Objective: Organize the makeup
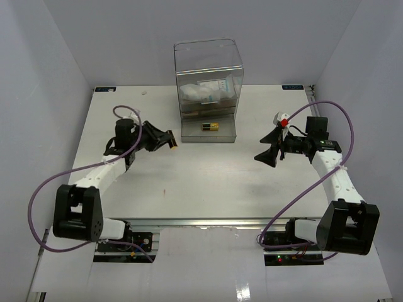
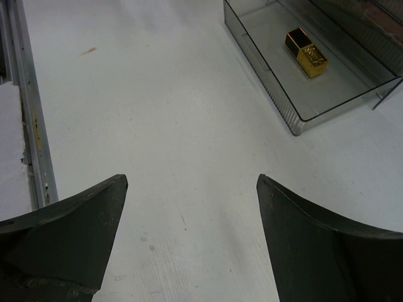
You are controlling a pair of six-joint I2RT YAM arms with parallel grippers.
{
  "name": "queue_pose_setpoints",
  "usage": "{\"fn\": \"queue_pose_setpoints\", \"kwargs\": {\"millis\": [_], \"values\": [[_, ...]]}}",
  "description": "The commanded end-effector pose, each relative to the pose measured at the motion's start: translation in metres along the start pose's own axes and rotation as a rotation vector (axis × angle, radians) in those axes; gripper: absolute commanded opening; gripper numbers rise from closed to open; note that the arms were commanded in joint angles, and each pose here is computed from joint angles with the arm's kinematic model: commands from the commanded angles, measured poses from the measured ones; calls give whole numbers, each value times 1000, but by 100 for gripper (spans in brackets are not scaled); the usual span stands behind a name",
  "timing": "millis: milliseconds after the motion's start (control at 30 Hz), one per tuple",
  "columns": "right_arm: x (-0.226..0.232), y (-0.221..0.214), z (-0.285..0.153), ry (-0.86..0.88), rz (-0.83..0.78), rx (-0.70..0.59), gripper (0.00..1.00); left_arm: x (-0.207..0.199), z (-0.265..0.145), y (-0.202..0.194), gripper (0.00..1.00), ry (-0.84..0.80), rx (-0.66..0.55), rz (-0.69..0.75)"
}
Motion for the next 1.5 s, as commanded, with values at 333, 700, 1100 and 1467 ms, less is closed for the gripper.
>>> {"fn": "queue_pose_setpoints", "kwargs": {"millis": [333, 700, 1100, 1467], "values": [[5, 2, -3, -2, -41, -22, 90, -65, 98, 0, 7, -135, -22, -103], [5, 1, -3, -1, -42, -22, 90, -57, 123, 13, 15, -1, -234, -348], [4, -3, -3, -6, -37, -17, 90, -42, 141, 7, 71, 2, -191, -380], [9, -6, -4, 9, -60, -33, 90, -87, 95, 9, 74, -251, -170, -66]]}}
Point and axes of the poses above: each gripper's point midway between its finger pads, its own z axis out along the fingers, its own x axis along the line the jaws close on, y = z × x, the point moved 10 cm from there along -z, back along the fingers, and after that the axes turned 3 degrees about -z, right-handed, at the moved point
